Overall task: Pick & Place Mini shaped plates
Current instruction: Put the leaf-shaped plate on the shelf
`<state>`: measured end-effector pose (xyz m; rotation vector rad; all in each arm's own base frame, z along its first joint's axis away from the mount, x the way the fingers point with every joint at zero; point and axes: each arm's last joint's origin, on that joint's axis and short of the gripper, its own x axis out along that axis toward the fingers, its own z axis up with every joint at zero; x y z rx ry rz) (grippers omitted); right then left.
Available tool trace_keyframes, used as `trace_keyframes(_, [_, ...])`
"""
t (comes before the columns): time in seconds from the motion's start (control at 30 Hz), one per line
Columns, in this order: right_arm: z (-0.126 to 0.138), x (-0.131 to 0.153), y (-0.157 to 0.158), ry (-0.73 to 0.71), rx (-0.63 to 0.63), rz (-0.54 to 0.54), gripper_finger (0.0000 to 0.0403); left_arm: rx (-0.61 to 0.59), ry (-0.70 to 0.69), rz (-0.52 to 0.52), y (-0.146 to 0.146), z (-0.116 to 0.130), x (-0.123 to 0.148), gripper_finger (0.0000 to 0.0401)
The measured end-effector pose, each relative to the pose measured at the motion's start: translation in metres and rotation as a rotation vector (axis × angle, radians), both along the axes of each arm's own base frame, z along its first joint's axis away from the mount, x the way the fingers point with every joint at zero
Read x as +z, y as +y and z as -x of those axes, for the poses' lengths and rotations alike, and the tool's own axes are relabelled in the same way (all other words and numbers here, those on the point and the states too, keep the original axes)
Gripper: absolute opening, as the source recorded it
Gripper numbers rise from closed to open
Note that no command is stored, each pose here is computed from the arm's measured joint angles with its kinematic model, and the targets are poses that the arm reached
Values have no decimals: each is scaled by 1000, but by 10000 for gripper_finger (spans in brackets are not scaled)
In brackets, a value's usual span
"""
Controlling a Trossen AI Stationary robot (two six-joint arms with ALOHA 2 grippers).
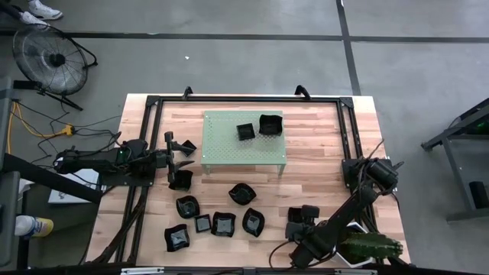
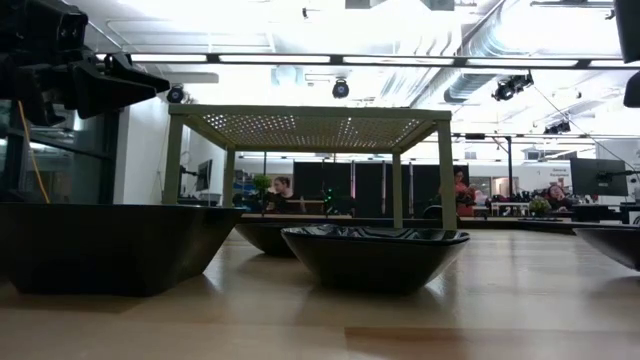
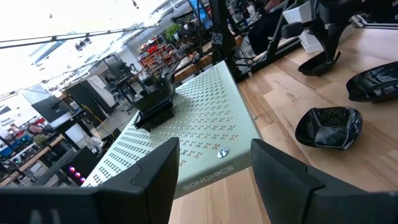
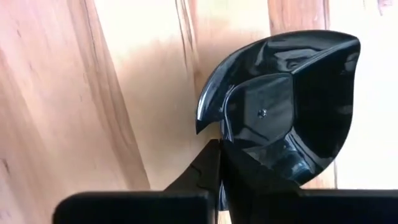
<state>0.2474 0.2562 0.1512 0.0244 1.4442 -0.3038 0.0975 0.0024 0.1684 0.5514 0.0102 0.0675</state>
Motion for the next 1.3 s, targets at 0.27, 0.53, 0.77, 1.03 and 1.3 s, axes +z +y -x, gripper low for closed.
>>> trace_keyframes(0.27, [-2,8,2,8,9,3,4,0,0,0,0,0,0,193])
trace_keyframes(0.53, [-12,35,2,-24,65,58,2,0,0,0,0,0,0,193])
trace_keyframes(0.77, [-31,63,-8,-57,197,155,1,0,0,0,0,0,0,193])
trace_keyframes(1.03, [-60,89,-30,-79,385,258,1,0,0,0,0,0,0,193])
trace_keyframes(1.3, [-87,113,-56,-116,489,381,2,0,0,0,0,0,0,193])
